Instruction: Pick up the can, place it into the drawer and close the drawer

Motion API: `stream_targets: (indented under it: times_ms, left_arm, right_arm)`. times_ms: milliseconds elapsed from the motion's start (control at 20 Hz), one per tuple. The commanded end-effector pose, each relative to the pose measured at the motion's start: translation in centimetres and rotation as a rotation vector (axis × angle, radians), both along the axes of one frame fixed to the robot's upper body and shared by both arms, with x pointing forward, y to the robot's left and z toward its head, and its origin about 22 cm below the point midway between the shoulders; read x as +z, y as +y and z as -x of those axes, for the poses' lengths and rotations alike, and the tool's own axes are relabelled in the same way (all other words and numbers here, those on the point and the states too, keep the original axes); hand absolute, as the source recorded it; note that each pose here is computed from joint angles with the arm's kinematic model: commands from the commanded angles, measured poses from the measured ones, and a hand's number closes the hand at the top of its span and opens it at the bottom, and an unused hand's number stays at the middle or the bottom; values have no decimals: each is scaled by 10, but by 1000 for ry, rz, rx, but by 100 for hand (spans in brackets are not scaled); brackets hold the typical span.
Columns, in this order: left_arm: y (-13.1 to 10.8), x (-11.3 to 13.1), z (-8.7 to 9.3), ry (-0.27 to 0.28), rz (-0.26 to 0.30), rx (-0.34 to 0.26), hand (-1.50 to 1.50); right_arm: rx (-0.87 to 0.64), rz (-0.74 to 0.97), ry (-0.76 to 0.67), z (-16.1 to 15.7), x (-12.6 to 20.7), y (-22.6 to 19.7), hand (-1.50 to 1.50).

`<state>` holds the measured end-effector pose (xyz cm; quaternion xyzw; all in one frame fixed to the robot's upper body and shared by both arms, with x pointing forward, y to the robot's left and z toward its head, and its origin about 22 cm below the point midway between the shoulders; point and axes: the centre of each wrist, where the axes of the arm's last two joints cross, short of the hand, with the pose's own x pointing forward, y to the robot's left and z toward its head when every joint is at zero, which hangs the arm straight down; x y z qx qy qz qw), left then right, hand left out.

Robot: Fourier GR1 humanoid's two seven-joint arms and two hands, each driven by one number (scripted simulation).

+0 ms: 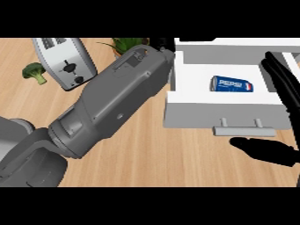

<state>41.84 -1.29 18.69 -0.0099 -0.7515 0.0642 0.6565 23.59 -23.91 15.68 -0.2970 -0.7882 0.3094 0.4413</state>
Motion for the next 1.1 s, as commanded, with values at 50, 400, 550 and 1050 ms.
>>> stream_targets:
  times_ms: [50,400,550,1050]
  left_arm:
    - [6,1,2,6,0,4,-150]
    - [24,12,0,6,-25,34,-150]
    - [47,19,-3,-9,-22,43,-150]
    - [86,19,4,11,-32,66,-150]
  right_arm:
    - [11,153,17,-46,-20,30,-150]
    - [-17,386,57,-90,-46,48,-150]
    - [-63,392,50,-113,-52,52,-150]
    - [-142,482,81,-154,-120,42,-150]
